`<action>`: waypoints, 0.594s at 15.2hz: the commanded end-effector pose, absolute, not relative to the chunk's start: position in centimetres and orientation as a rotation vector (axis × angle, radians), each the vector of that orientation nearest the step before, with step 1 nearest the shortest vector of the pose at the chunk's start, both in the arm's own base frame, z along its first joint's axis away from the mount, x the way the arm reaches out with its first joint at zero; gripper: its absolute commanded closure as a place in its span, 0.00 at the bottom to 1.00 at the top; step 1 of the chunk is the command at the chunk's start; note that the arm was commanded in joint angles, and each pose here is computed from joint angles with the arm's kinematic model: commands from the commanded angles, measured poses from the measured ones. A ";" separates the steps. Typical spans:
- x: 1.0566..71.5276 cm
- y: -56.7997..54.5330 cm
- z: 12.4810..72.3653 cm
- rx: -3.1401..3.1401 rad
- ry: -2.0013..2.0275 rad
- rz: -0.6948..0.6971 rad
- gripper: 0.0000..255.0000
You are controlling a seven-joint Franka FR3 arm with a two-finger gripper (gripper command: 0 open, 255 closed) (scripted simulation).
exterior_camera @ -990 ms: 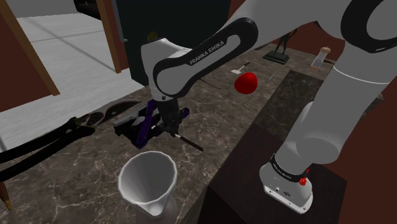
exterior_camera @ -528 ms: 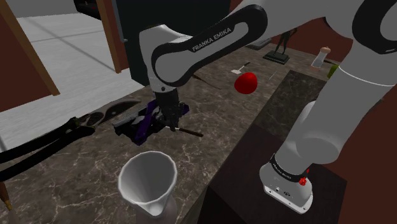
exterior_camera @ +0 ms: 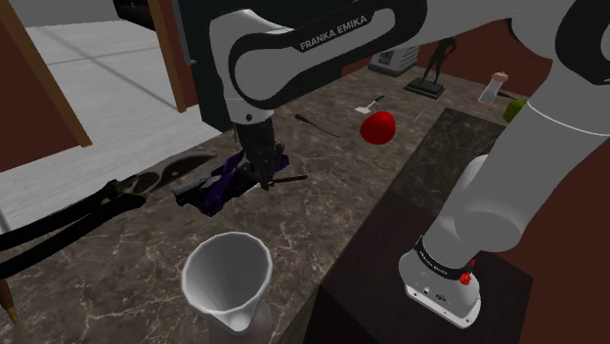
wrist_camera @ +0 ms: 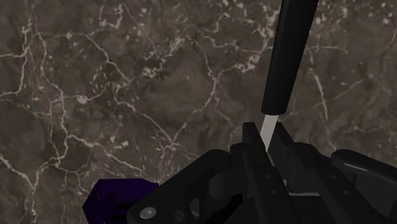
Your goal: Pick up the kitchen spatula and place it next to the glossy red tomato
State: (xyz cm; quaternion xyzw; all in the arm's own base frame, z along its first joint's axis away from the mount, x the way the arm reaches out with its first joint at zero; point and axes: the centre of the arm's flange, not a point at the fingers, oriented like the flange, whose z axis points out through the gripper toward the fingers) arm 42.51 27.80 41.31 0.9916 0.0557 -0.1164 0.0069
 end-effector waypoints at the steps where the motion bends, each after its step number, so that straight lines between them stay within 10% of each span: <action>1: 42.4 27.8 42.5 3.102 0.174 -0.364 1.00; 9: 42.4 27.8 46.7 3.102 0.174 -0.364 1.00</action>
